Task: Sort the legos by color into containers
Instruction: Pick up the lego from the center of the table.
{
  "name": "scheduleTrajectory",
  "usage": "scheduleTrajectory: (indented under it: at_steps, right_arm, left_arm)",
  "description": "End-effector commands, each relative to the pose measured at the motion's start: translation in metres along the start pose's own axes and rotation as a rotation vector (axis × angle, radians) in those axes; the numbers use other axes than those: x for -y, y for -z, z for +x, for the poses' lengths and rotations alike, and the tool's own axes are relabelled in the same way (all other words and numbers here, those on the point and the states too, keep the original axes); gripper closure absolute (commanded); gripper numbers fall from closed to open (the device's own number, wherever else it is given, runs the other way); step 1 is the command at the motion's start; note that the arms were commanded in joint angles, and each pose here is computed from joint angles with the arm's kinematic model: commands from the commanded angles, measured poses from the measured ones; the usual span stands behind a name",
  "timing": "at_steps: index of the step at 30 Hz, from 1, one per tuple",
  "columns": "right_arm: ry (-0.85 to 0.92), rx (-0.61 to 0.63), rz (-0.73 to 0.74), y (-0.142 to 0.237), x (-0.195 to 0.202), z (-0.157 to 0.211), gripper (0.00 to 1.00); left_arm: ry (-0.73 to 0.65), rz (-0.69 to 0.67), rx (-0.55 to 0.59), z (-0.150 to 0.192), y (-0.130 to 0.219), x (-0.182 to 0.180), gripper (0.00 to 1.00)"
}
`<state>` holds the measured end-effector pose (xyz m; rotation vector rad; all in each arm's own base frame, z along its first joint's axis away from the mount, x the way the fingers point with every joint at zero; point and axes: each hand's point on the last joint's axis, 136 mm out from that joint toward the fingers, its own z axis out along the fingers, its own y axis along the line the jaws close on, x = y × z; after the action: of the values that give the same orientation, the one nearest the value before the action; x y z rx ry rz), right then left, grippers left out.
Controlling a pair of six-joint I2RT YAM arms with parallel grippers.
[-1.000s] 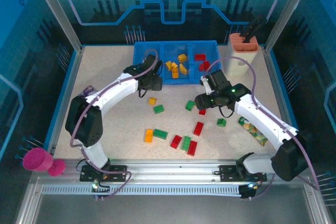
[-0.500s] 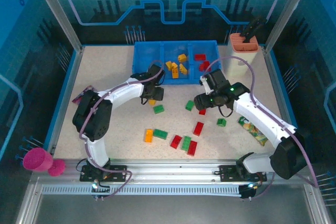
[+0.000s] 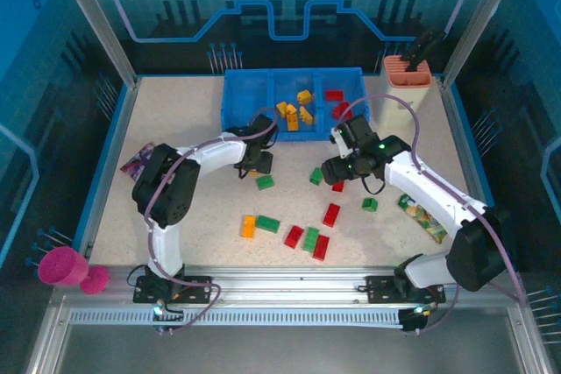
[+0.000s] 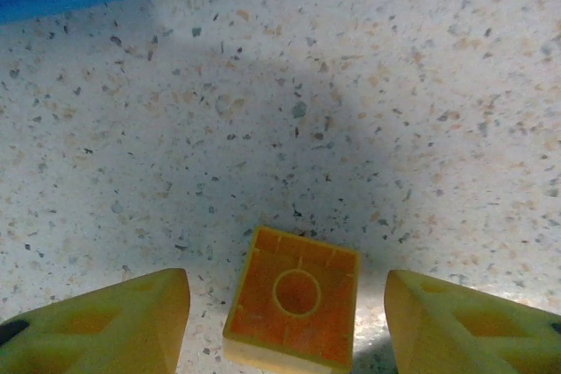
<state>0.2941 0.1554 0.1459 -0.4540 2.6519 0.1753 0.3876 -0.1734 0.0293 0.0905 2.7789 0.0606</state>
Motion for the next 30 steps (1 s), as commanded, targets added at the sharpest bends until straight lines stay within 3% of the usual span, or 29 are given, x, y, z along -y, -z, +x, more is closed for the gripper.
scheduleTrajectory:
  at_steps: [1, 12, 17, 25, 30]
  right_arm:
    - [-0.003, 0.006, -0.024, 0.001, -0.007, -0.004, 0.24]
    - [-0.009, 0.009, -0.009, 0.002, -0.005, 0.0, 0.24]
    - [-0.009, 0.014, 0.004, 0.004, -0.002, 0.002, 0.23]
    - [-0.008, 0.01, 0.008, 0.0, -0.001, 0.006, 0.23]
    - [-0.017, 0.006, 0.01, -0.003, 0.0, 0.009, 0.23]
  left_arm:
    - [0.008, -0.034, -0.021, 0.008, -0.012, -0.006, 0.4]
    - [0.057, -0.02, -0.04, 0.015, -0.025, -0.005, 0.63]
    - [0.067, 0.006, -0.021, 0.008, -0.01, -0.003, 0.71]
    - [0.135, 0.188, 0.153, -0.061, 0.065, 0.035, 0.77]
    - [0.16, 0.315, 0.274, -0.116, 0.093, 0.072, 0.78]
